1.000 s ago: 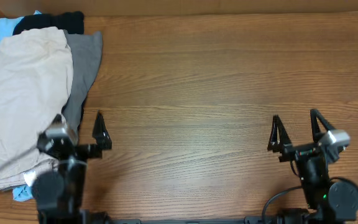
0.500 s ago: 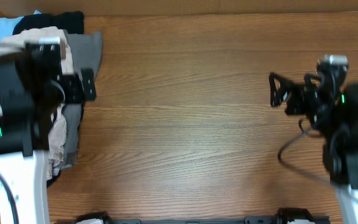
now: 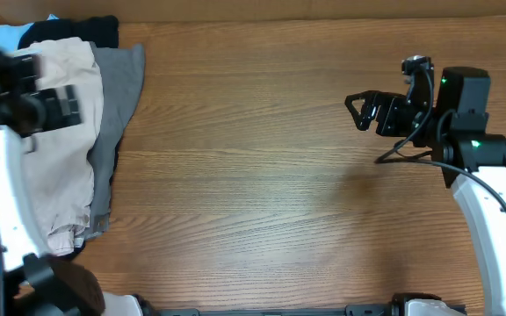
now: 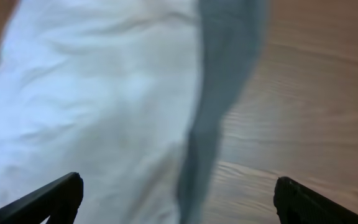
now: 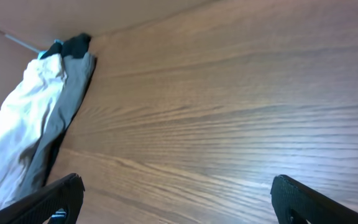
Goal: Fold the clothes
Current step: 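Reach the left gripper to the beige shorts on the pile and grasp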
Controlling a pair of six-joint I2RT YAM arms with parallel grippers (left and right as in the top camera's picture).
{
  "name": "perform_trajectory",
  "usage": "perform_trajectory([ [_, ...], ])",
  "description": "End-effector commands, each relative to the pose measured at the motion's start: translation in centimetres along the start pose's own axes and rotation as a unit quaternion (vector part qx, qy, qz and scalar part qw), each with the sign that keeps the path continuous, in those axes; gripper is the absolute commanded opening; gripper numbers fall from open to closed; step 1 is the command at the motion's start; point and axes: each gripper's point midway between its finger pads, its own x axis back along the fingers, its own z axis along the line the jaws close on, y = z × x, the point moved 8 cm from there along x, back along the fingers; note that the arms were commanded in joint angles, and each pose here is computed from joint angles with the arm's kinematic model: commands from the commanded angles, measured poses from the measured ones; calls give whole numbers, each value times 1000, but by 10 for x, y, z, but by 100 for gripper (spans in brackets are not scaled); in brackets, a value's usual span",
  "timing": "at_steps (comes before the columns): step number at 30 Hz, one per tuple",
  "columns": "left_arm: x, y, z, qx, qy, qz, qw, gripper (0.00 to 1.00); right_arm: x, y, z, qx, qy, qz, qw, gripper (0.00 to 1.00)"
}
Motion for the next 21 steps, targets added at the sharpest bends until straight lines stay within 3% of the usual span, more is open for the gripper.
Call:
perform_trajectory([
  [1, -8, 1, 46, 42, 21, -9, 999, 99, 2, 7, 5, 4, 22, -4, 1000, 100],
  [7, -39, -17, 114, 108, 57, 7, 992, 98, -1, 2, 3, -3, 19, 11, 1000, 100],
  [15, -91, -53, 153, 115, 62, 82, 988, 94, -2, -5, -1, -16, 5, 30, 999, 100],
  [18, -103, -62, 159, 124, 58, 97, 986, 88, -2, -7, -2, -20, -2, 35, 999, 100],
  [21, -111, -65, 160, 126, 56, 103, 985, 72, -2, -8, -3, -21, -4, 37, 999, 100],
])
